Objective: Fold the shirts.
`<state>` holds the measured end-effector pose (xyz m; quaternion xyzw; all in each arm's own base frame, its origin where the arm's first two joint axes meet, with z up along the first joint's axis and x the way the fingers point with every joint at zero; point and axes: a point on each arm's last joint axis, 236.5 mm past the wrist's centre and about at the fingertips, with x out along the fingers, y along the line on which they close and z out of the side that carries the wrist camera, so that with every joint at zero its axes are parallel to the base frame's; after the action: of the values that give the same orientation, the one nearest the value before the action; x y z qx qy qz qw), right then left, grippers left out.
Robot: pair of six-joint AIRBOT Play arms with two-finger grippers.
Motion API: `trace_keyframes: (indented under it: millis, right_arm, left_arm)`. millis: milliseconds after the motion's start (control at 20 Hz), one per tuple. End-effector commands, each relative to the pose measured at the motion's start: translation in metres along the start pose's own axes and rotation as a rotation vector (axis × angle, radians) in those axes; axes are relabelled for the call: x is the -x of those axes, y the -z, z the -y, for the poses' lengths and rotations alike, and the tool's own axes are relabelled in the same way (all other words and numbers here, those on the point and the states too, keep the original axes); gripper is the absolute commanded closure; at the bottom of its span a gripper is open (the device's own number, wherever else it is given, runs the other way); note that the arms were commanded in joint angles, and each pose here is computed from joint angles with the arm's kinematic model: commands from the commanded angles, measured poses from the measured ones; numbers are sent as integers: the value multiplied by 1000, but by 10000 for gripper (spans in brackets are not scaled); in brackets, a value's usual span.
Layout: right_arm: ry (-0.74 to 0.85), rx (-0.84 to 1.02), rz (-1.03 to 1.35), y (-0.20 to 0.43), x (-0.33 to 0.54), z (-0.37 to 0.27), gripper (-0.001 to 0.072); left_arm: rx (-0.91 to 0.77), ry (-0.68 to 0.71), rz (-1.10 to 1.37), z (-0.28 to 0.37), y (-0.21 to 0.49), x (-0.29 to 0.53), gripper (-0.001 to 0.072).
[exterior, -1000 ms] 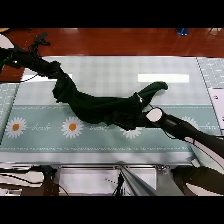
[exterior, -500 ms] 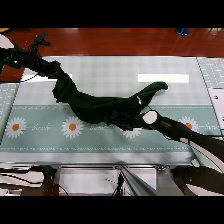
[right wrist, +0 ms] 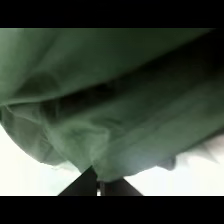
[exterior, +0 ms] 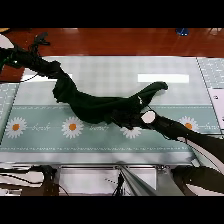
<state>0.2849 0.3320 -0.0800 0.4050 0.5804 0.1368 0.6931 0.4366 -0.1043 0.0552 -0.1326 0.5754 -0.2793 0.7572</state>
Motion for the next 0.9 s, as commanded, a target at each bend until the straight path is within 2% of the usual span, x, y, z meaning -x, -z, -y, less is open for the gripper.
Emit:
trace_keyframes:
  millis: [0, 300, 500, 650, 750, 850]
  right_arm:
    - [-48, 49, 0, -2, 6, -23, 687]
    - [-335, 259, 134, -18, 104, -146, 688]
    - [-511, 423, 434, -64, 243, -212, 688]
    - [-529, 602, 757, -94, 372, -239, 688]
    - [-503, 588, 900, -104, 447, -240, 688]
    - [-410, 620, 1055, -107, 512, -234, 688]
  left_arm:
    - [-1, -2, 4, 0, -1, 2, 683]
    - [-91, -32, 125, 28, -26, 47, 684]
    - [-236, -93, 364, 87, -53, 145, 684]
    - [-380, -173, 627, 149, -53, 249, 684]
    - [-423, -229, 845, 192, -38, 325, 684]
    - [-474, -320, 1014, 222, -10, 382, 684]
